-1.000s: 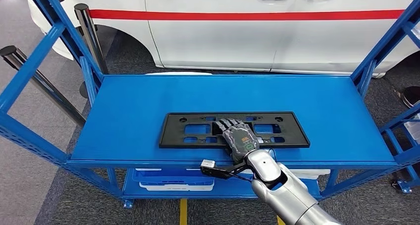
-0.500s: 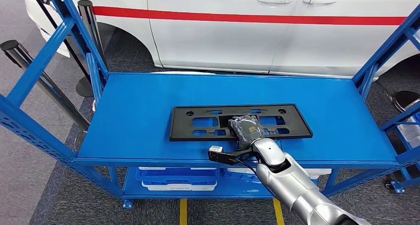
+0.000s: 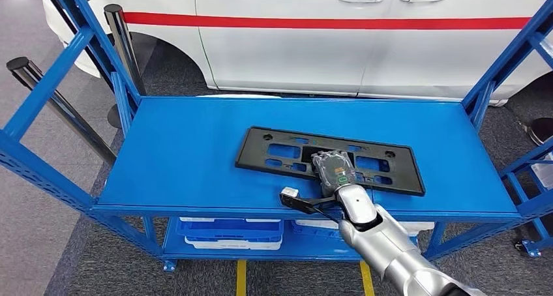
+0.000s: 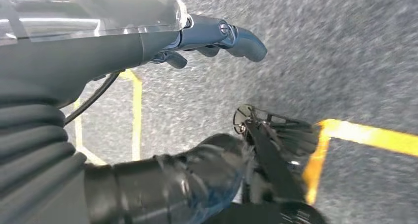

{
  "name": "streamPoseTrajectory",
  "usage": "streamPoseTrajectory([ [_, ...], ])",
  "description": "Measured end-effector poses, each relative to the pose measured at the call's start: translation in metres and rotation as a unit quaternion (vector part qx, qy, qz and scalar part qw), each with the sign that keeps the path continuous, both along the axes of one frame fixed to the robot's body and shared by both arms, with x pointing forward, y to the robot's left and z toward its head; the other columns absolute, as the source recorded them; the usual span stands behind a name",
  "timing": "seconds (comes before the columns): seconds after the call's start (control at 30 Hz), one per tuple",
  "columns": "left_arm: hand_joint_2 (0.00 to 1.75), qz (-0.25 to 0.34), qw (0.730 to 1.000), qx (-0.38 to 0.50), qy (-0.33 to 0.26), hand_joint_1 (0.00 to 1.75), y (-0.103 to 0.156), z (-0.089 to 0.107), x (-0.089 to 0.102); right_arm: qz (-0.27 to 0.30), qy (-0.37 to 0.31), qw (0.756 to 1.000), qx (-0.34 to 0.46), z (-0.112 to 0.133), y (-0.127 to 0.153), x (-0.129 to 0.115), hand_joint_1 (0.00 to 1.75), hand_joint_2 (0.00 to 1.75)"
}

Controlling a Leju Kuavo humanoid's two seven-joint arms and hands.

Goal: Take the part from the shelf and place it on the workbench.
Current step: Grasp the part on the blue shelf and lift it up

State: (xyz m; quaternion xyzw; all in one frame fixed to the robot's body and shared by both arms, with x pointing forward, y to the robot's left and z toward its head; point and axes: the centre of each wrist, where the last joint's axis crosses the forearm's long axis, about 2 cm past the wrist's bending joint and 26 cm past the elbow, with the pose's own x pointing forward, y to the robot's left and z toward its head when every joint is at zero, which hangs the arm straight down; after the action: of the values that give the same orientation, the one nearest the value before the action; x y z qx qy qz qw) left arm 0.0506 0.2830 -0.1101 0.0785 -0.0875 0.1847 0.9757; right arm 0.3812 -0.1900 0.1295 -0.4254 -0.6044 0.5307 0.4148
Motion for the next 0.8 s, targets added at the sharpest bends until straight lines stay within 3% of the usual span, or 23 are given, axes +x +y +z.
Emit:
streamPoseTrajectory([
  [0.13, 1.75, 0.0, 1.0, 0.001, 0.018, 0.0, -0.001, 0.0, -0.001, -0.029, -0.108, 0.993, -0.03, -0.013, 0.0, -0.018, 1.75, 1.75],
  [0.27, 1.75, -0.003, 1.0, -0.004, 0.023, 0.0, -0.002, 0.0, 0.0, -0.03, -0.163, 0.986, -0.031, -0.018, -0.001, -0.03, 1.75, 1.75],
  [0.57, 1.75, -0.029, 0.999, -0.015, 0.018, 0.0, -0.006, 0.0, 0.002, -0.058, -0.217, 0.974, 0.034, -0.014, -0.011, -0.063, 1.75, 1.75],
  [0.8, 1.75, -0.048, 0.998, -0.027, 0.024, 0.0, -0.01, 0.001, 0.003, -0.079, -0.234, 0.968, 0.044, -0.007, -0.019, -0.065, 1.75, 1.75],
])
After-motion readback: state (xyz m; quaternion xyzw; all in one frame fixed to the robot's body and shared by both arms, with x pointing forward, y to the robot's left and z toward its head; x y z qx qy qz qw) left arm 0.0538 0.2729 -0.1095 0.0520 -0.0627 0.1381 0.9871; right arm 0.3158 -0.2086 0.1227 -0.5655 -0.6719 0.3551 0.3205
